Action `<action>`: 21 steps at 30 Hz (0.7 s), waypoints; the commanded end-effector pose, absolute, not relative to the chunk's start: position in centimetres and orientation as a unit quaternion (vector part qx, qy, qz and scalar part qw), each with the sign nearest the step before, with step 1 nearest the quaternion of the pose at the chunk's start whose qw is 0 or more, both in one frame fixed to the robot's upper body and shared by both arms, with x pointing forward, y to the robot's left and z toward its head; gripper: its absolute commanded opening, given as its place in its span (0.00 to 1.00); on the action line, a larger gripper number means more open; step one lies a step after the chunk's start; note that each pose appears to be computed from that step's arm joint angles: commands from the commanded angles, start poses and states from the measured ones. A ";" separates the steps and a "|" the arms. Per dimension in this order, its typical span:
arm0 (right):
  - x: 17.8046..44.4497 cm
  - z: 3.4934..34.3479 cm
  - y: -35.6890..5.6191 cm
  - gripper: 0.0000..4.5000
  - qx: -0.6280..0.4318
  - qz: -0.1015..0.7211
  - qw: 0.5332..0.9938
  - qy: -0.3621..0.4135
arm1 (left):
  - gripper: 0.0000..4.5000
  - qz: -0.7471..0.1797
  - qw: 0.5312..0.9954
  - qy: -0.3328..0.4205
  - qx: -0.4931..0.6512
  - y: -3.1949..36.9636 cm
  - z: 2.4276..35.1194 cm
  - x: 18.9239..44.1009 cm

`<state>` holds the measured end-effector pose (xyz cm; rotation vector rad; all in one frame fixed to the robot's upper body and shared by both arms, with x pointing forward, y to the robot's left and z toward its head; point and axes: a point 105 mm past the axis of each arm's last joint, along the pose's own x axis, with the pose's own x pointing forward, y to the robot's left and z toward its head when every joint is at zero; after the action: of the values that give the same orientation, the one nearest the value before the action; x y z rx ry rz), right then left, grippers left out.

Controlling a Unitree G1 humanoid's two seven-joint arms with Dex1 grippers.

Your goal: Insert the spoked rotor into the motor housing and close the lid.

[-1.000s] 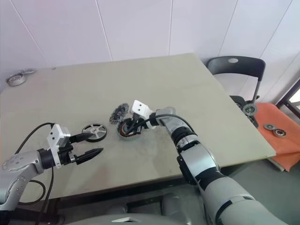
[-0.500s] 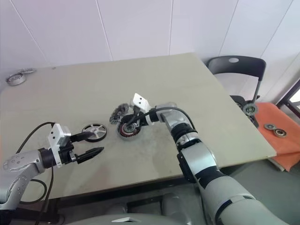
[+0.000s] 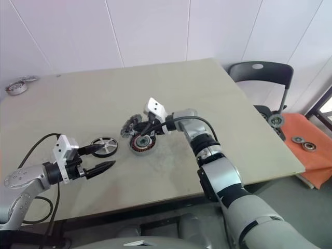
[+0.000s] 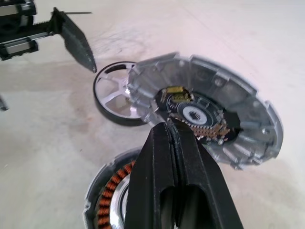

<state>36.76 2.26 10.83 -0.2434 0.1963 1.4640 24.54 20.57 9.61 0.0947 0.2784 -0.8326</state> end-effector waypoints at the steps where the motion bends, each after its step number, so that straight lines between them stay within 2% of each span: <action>1: 36.6 12.4 3.9 0.01 -0.121 0.674 0.727 0.056 | 1.00 -0.404 0.906 0.110 0.060 20.5 10.7 24.9; 11: 36.4 12.5 6.4 0.01 -0.130 0.664 0.735 0.043 | 1.00 -0.399 0.909 0.108 0.057 20.4 10.6 24.8; 21: 36.6 11.7 6.8 0.01 -0.147 0.649 0.745 0.039 | 1.00 -0.394 0.911 0.109 0.058 20.6 10.6 24.5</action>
<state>36.38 6.14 10.38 -0.2951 0.1379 1.4183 24.46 20.65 9.34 0.0844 0.2745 -0.8102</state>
